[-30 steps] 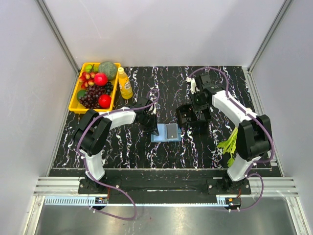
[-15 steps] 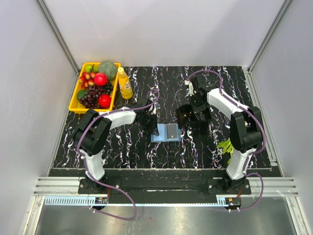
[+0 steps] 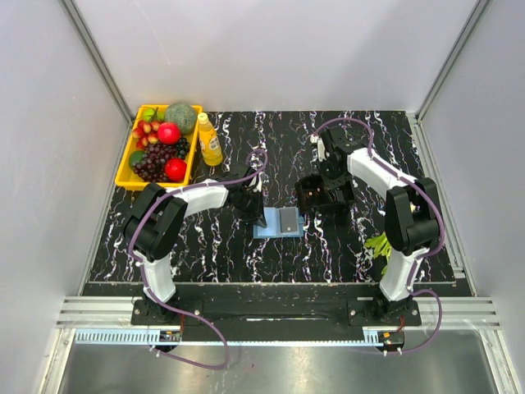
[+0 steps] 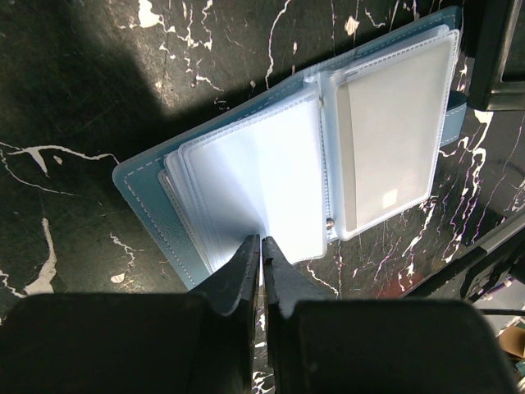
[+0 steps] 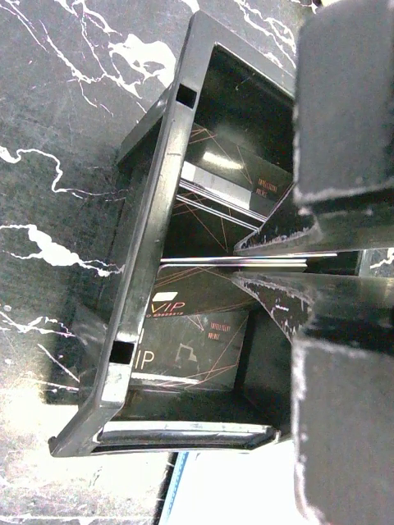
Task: Put the credit cards into the card holder
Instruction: Pick up the credit card from the storage box.
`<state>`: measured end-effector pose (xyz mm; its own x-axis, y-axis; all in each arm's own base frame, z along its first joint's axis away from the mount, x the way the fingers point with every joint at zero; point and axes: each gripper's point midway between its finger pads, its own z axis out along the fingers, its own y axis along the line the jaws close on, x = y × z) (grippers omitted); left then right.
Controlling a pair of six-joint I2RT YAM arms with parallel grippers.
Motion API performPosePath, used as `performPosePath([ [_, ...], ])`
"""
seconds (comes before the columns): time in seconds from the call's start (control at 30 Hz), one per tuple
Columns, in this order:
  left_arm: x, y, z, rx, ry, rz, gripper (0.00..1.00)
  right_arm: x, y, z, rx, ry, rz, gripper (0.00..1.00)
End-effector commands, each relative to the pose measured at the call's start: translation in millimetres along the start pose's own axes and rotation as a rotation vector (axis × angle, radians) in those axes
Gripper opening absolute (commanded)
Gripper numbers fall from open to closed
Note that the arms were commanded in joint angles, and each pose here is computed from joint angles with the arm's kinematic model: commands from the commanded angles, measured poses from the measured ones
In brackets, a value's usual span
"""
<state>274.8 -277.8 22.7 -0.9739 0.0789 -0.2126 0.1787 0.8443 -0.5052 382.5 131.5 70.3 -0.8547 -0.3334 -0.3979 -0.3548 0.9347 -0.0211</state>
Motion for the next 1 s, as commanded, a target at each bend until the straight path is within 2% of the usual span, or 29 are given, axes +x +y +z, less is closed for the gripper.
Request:
performPosePath([
  [0.0, -9, 5, 1, -0.031, -0.026, 0.007, 0.09, -16, -4, -19, 0.001, -0.072, 0.011, 0.18],
  [0.03, -9, 6, 1, -0.032, -0.025, 0.008, 0.09, -14, -5, -19, 0.001, -0.069, 0.014, 0.18],
  [0.1, -8, 6, 1, -0.031, -0.023, 0.006, 0.09, -13, -1, -18, -0.035, -0.067, 0.018, 0.02],
  [0.23, -8, 7, 2, -0.032, -0.022, 0.005, 0.09, -13, -3, -21, -0.023, -0.077, 0.028, 0.06],
  [0.4, -9, 6, 1, -0.032, -0.025, 0.005, 0.09, -17, -11, -27, 0.001, -0.095, 0.038, 0.00],
  [0.6, -8, 6, 1, -0.032, -0.025, 0.005, 0.09, -38, -24, -63, 0.074, -0.226, 0.065, 0.00],
  [0.8, -8, 6, -1, -0.038, -0.033, 0.006, 0.09, -47, -23, -90, 0.057, -0.306, 0.121, 0.00],
  [0.97, -9, 7, -3, -0.043, -0.043, 0.005, 0.09, -53, -3, -108, -0.065, -0.369, 0.215, 0.00],
])
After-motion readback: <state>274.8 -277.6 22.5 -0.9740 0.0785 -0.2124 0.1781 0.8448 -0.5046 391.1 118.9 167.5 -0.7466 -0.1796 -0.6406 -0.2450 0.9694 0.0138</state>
